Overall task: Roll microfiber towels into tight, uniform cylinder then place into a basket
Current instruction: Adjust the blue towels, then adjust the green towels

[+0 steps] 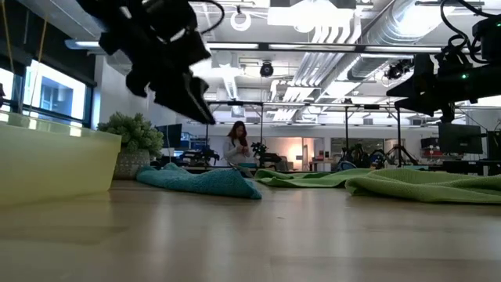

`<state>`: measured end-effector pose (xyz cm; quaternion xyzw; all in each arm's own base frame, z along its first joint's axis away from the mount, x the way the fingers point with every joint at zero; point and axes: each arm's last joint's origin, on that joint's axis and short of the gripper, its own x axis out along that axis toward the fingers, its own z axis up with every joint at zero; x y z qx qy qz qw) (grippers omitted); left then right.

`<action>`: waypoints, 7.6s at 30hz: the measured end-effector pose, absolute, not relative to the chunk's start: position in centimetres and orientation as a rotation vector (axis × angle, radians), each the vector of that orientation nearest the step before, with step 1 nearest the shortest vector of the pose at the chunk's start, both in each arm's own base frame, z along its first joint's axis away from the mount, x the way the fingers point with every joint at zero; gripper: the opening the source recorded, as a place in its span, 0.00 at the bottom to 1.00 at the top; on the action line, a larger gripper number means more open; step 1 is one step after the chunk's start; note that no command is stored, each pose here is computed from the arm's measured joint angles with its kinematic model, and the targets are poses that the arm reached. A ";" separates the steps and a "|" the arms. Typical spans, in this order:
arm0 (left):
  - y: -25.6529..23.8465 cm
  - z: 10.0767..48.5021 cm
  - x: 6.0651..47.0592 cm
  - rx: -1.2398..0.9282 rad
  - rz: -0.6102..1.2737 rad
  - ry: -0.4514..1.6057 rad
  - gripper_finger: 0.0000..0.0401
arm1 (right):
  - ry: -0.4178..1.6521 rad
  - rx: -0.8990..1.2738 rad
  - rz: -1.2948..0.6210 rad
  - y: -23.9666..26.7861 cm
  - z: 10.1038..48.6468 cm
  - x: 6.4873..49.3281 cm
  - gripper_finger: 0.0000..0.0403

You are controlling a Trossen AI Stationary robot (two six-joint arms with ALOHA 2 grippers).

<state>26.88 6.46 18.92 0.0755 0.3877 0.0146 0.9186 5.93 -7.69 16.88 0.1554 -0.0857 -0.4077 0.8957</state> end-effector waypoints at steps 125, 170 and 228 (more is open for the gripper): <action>5.1 12.2 39.0 -0.148 0.323 1.111 0.42 | 0.376 0.395 -0.255 -8.6 23.9 18.7 0.51; 5.4 12.1 38.8 -0.122 0.257 1.131 0.42 | 0.955 0.661 -1.250 -14.3 12.2 17.0 0.51; 5.5 13.2 39.2 -0.021 0.231 1.101 0.42 | 1.065 0.421 -1.358 -5.4 15.1 20.0 0.51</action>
